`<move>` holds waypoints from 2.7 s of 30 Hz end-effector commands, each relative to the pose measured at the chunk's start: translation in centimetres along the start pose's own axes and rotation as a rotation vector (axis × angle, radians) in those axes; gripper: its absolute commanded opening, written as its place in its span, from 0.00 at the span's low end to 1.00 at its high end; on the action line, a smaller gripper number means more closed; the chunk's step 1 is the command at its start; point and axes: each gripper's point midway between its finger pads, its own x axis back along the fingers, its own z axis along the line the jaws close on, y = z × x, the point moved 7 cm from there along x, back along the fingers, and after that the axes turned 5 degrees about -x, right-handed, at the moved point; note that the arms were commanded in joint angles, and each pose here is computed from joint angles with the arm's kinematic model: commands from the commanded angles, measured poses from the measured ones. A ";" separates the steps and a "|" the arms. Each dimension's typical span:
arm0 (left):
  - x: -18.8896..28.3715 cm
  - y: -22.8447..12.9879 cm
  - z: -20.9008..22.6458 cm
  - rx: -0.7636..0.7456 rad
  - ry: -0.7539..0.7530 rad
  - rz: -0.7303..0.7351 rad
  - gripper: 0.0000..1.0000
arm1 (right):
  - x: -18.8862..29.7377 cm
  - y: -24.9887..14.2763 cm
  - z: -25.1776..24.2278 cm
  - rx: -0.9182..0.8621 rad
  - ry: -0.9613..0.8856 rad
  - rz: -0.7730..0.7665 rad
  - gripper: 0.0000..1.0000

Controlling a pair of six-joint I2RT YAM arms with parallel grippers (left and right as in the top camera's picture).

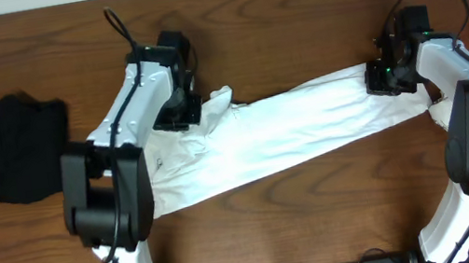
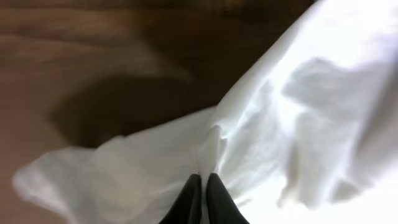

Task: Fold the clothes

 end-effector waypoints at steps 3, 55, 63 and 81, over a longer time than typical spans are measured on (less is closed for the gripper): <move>4.8 -1.4 0.5 0.066 0.005 -0.099 0.06 | -1.8 -1.2 -1.0 0.006 -0.065 0.066 0.08; -2.5 -0.4 1.8 0.150 -0.078 -0.011 0.56 | -1.8 -1.3 -1.2 0.007 -0.070 0.074 0.08; -2.4 -0.6 1.6 0.144 -0.084 0.002 0.06 | -1.8 -1.3 -1.2 0.007 -0.070 0.075 0.08; 7.4 -4.9 -2.5 0.020 -0.292 -0.090 0.06 | -1.8 -1.3 -1.2 0.007 -0.070 0.075 0.08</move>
